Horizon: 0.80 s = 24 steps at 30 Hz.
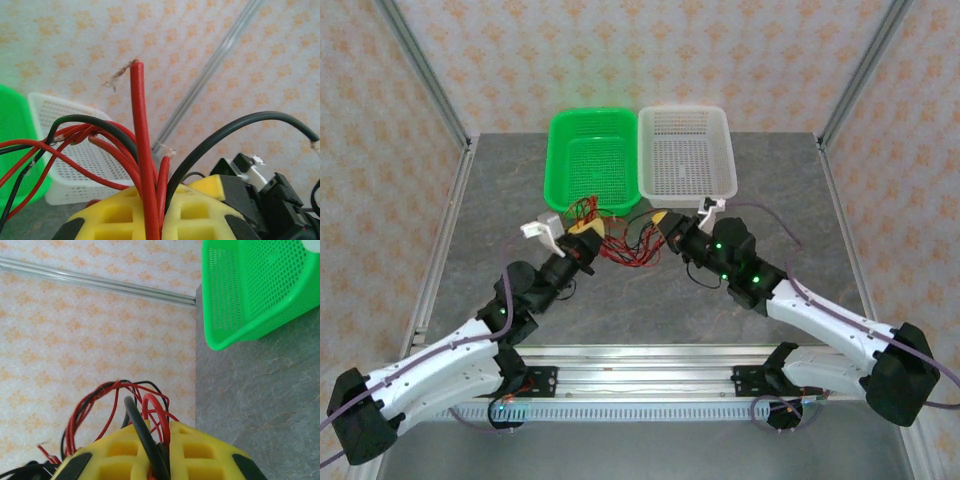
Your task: Untangle the cables
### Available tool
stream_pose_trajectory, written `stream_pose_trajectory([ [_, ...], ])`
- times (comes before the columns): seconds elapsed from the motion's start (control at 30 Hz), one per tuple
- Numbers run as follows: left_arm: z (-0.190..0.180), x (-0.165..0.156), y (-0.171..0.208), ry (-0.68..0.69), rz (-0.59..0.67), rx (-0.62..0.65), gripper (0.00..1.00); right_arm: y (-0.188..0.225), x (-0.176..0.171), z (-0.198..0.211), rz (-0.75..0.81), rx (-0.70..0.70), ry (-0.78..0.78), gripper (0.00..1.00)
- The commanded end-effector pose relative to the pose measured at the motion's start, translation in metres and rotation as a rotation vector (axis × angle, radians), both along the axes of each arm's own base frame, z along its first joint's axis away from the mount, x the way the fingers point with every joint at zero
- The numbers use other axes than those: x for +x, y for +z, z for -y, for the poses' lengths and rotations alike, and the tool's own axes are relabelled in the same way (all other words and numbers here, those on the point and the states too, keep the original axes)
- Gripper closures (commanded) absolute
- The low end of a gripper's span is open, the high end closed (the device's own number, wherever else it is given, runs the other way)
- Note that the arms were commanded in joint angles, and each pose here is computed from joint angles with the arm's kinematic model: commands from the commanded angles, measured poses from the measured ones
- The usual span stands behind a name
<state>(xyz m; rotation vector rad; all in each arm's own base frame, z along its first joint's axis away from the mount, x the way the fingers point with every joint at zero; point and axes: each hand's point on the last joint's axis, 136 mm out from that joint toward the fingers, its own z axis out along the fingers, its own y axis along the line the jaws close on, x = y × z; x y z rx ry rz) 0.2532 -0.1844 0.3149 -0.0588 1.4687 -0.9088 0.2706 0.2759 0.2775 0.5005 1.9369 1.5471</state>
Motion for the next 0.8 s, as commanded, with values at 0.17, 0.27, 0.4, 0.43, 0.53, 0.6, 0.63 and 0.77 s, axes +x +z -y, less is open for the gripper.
stream_pose_trajectory([
  [0.17,-0.064,-0.009,-0.054,0.231,-0.076,-0.155,0.79,-0.017,0.003,0.018,0.085,0.043,-0.091,1.00],
  [0.27,-0.071,-0.012,-0.081,0.253,-0.127,-0.153,0.67,-0.033,0.004,0.015,0.113,0.017,-0.077,1.00],
  [0.4,-0.078,-0.012,-0.116,0.285,-0.187,-0.128,0.54,-0.067,0.008,0.011,0.115,-0.001,-0.073,1.00],
  [0.43,-0.079,-0.012,-0.124,0.297,-0.202,-0.114,0.52,-0.075,0.010,0.009,0.119,-0.017,-0.074,1.00],
  [0.53,-0.085,-0.011,-0.140,0.338,-0.244,-0.072,0.45,-0.091,0.018,0.003,0.132,-0.067,-0.073,1.00],
  [0.6,-0.087,-0.010,-0.142,0.354,-0.261,-0.049,0.41,-0.103,0.023,0.002,0.126,-0.114,-0.083,1.00],
  [0.63,-0.088,-0.010,-0.142,0.362,-0.268,-0.034,0.41,-0.110,0.027,0.003,0.114,-0.147,-0.096,1.00],
  [0.77,-0.087,-0.008,-0.133,0.372,-0.305,0.049,0.39,-0.146,0.032,0.023,0.026,-0.288,-0.179,1.00],
])
